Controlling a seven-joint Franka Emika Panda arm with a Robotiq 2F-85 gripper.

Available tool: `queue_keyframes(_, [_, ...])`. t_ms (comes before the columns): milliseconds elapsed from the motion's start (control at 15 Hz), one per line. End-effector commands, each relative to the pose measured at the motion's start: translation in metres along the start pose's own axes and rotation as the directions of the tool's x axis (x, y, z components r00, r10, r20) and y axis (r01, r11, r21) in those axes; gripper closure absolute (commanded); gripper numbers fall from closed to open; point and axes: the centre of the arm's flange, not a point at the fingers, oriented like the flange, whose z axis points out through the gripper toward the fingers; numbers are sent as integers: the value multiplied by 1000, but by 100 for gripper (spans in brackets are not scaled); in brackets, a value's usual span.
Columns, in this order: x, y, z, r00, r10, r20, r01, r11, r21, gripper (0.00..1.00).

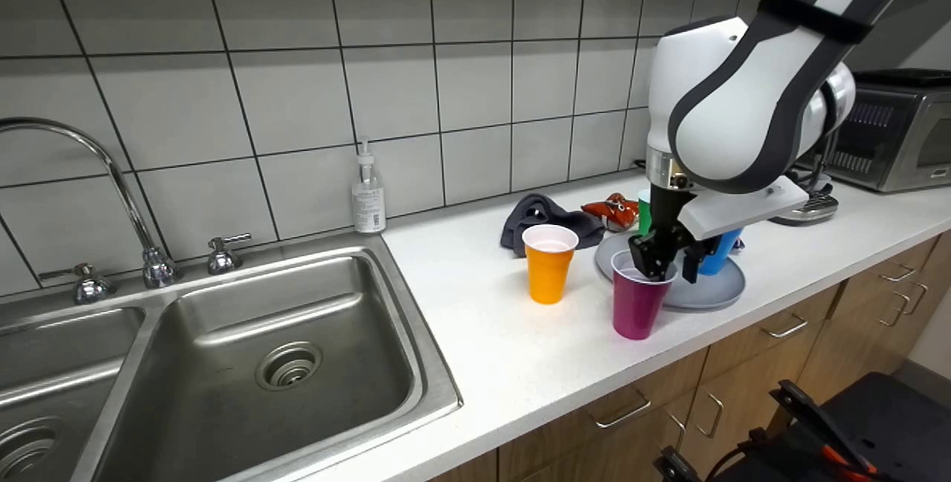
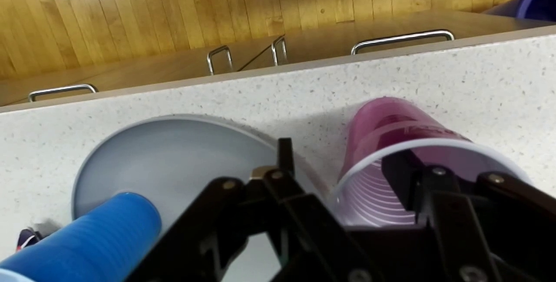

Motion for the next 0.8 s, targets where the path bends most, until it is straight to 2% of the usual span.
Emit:
queue_keyframes(0, [-11,-4,0,1000,18,0,-18,1000,-7,73])
queue_keyframes(200, [-11,-4,0,1000,17,0,-17,1000,-7,97])
queue_keyframes(267, [-12,-4,0,1000,17,1,-17,1000,-8,100])
queue_keyframes(733, [-13,0,-9,1000,17,-3,-17,1000,10,98])
